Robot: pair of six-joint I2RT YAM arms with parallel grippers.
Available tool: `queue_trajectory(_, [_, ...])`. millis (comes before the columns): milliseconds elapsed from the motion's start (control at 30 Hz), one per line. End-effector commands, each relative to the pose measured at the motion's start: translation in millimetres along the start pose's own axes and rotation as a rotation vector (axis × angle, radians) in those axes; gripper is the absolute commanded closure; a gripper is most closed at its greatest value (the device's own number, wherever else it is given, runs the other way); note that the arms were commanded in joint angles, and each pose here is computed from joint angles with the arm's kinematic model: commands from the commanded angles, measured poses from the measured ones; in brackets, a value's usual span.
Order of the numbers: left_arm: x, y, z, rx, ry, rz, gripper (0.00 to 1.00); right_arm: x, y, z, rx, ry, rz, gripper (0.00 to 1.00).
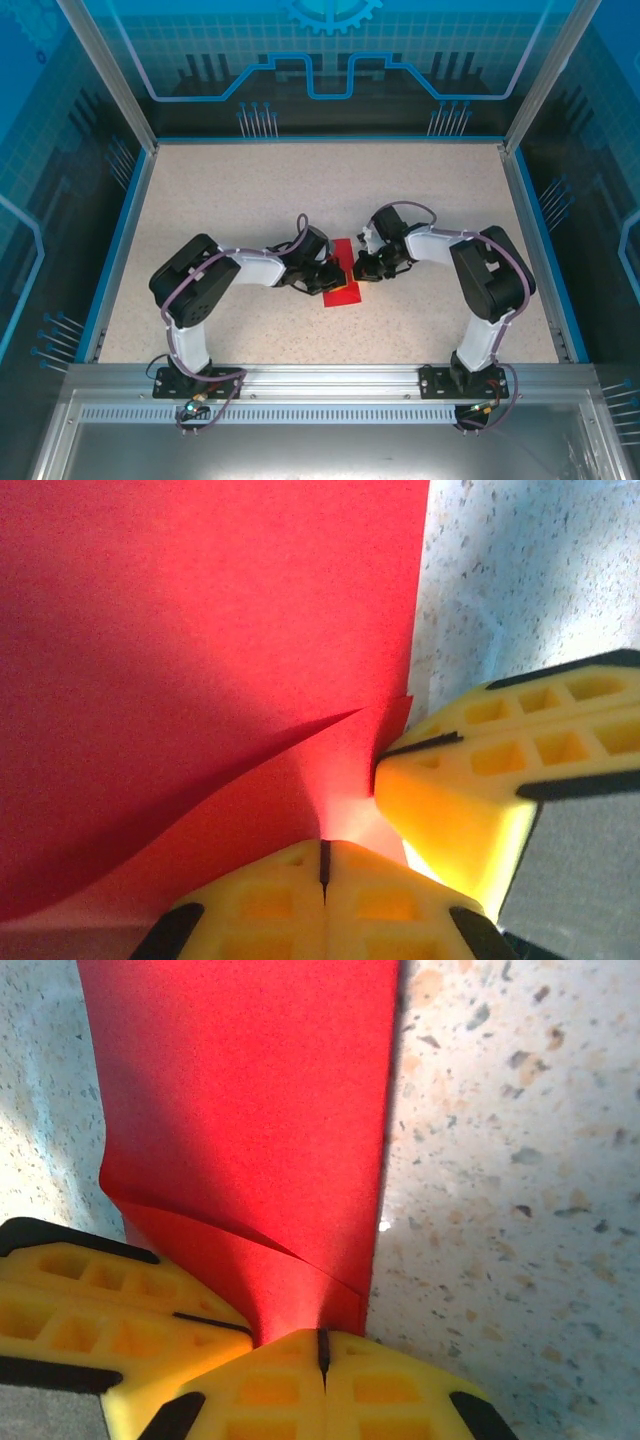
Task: Fold a paper plane with a square sheet of paper (pick it up from the middle)
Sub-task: Fold the triangle a second time at the center of the table.
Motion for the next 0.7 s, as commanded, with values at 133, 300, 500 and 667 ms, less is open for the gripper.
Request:
queue_trajectory(133, [19, -18, 48, 0.090, -0.046, -0.089, 0.95, -36, 22, -51, -0.301, 0.048, 0.163, 0.96])
queue_trajectory(300, [35, -35, 61, 0.115, -0.088, -0.144, 0.92, -35, 21, -52, -0.316, 0.044, 0.162, 0.96])
queue_trajectory(500, [57, -60, 41, 0.076, -0.058, -0.197, 0.90, -35, 22, -50, -0.316, 0.039, 0.163, 0.96])
queue_trajectory(667, [37, -72, -11, -0.090, 0.093, -0.151, 0.91, -35, 20, -48, -0.308, 0.037, 0.156, 0.96])
Point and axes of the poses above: each hand's point on the last joint's axis, 136 mm out from that joint toward the fingers, its own y axis out along the fingers, its own z axis along the line the jaws close on, x = y × z, the point moved 5 cm from there along -y, back along the fingers, and after that the axes turned 8 degrees about -y, right-handed, at the moved point
